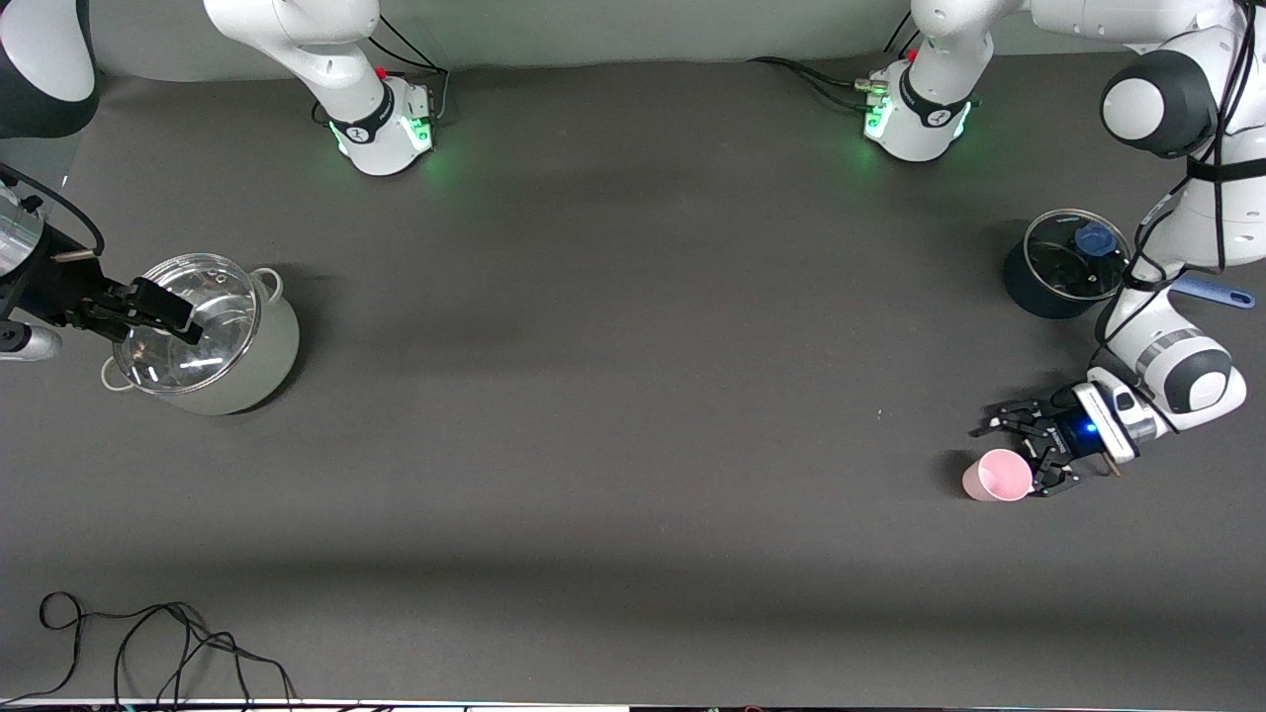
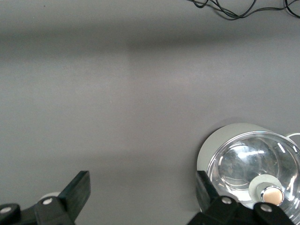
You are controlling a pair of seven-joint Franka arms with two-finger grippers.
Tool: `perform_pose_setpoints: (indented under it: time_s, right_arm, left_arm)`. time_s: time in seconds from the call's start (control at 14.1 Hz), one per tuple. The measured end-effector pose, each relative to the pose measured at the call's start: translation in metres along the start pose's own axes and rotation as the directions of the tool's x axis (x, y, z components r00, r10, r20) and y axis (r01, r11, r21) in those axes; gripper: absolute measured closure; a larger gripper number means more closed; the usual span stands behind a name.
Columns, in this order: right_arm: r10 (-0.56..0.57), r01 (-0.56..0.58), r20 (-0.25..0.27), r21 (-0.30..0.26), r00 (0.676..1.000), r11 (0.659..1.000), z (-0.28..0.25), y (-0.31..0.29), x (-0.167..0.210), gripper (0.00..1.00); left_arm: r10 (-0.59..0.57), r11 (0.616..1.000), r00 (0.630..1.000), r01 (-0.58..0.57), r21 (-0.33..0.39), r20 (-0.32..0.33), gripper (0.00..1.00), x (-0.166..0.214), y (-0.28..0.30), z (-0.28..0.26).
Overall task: Transfer pink cup from left to right arm
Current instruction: 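Close the left gripper around the pink cup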
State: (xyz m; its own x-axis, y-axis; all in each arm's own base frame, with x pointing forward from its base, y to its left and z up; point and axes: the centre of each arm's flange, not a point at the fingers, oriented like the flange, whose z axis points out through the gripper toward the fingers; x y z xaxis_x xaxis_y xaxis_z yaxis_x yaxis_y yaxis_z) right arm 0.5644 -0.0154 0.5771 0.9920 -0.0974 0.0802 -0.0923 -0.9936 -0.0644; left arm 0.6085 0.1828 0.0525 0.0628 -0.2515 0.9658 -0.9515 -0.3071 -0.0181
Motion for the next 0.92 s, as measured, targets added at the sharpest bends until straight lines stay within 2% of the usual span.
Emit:
perform_pose_setpoints:
  time_s: [0.64,0.85,0.92]
  right_arm:
    - [0.003,-0.003,0.0,0.0,1.0,1.0,0.0,0.002,0.0,0.0]
    - [0.004,-0.004,0.0,0.0,1.0,1.0,0.0,0.002,0.0,0.0]
    - [0.004,-0.004,0.0,0.0,1.0,1.0,0.0,0.002,0.0,0.0]
  left_arm:
    - [-0.029,0.999,0.999,0.029,0.036,-0.023,0.02,0.004,-0.003,0.02]
    - [-0.03,0.999,0.999,0.031,0.039,-0.025,0.33,0.005,-0.004,0.022]
    - [-0.03,0.999,0.999,0.031,0.04,-0.026,0.36,0.005,-0.004,0.022]
